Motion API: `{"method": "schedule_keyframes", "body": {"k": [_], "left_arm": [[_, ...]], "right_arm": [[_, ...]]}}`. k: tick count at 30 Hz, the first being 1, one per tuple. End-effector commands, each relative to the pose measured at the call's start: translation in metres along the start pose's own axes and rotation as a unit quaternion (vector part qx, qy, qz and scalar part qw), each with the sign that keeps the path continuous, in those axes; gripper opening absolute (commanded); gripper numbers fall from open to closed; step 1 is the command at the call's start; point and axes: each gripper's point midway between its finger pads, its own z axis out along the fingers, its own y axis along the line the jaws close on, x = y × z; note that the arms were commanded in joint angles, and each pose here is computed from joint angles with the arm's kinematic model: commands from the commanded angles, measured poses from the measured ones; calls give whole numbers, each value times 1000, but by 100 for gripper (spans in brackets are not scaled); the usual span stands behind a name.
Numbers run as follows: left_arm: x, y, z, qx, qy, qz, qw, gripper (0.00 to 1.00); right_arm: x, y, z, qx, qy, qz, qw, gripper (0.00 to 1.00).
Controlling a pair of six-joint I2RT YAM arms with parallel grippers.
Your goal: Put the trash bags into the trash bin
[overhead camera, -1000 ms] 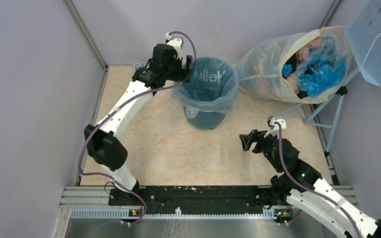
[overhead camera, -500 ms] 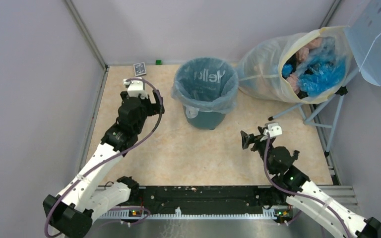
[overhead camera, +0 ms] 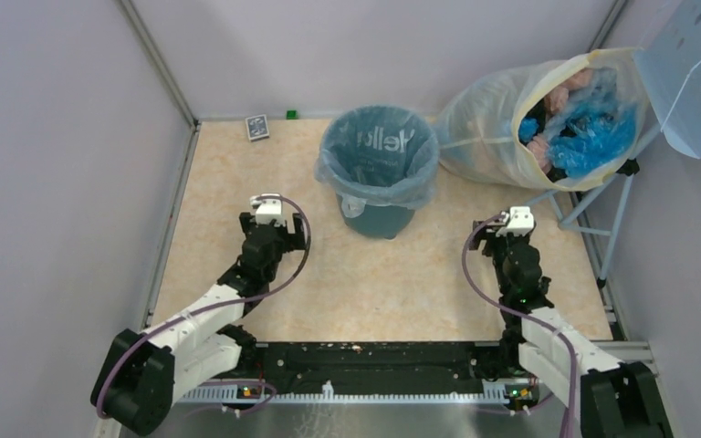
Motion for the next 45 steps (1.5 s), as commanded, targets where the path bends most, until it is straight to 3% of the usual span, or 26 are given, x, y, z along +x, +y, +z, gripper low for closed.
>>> {"method": "schedule_keyframes", "body": {"k": [1,4,10,13,15,18,22,26,45], "left_arm": [[-28,13,11,-41,-72,15,996,99],[-25,24,20,-59,-61,28,996,99],[-19,53,28,-85,-77,10,993,99],[-10,62,33,-82,-81,9,993,99],[-2,67,37,-84,-76,17,993,99],[3,75,45,-83,-84,41,992,99],[-8,72,54,-42,-116,52,991,98],[8,53,74,39,-98,92,990,96],[13,66,82,16,-81,68,994,99]], "right_arm": [[-22,-9,5,7,-83,-40,996,76],[-30,-19,11,29,-113,-31,993,76],[-7,-42,37,90,-112,-10,990,81],[11,-39,45,80,-54,-9,995,78],[9,-40,59,86,-48,-14,995,87],[11,-42,56,91,-44,-11,995,88],[11,-42,57,93,-44,-10,995,89],[10,-42,58,92,-45,-9,995,89],[10,-42,58,93,-44,-9,995,90]]}}
